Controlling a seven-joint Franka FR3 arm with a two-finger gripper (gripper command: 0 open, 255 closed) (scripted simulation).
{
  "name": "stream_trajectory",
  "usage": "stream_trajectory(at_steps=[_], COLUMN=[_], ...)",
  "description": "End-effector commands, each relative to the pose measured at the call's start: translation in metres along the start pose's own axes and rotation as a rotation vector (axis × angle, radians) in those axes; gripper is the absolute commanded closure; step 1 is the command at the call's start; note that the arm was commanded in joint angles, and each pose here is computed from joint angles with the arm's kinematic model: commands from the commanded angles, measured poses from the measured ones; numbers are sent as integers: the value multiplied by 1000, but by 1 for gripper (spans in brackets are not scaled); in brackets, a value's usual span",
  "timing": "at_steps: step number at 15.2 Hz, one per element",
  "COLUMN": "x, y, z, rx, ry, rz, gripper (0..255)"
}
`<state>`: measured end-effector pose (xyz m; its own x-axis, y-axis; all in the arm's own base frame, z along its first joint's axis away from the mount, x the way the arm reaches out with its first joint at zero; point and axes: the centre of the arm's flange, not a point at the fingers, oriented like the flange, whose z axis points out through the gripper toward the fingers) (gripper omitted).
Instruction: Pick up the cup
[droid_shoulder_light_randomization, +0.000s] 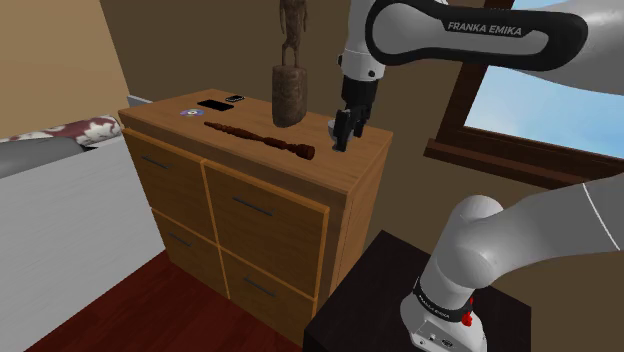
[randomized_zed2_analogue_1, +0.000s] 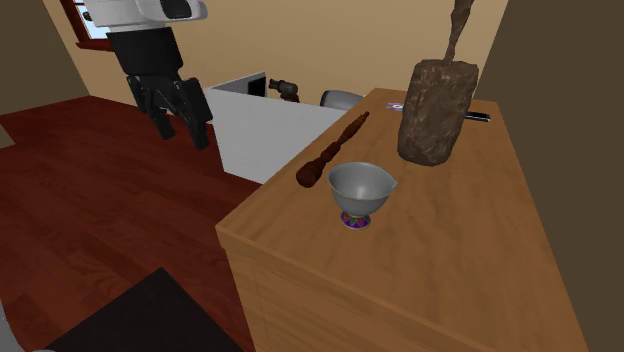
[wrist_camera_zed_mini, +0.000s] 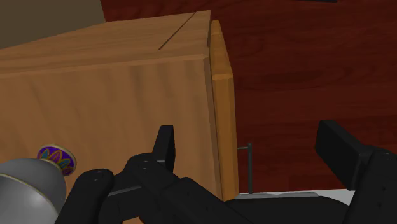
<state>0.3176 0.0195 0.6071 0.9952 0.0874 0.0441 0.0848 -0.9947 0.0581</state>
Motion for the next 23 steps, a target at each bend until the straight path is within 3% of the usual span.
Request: stream_trajectory(at_steps=[1, 20, 21, 23], x=[0, 152, 158, 157], y=[0, 157, 165, 164], z=[0, 64, 66, 77], rx=[0, -273, -285, -285], ry=[0, -57, -59, -59], rz=[0, 109, 114, 114], gripper=[0, 0, 0, 0])
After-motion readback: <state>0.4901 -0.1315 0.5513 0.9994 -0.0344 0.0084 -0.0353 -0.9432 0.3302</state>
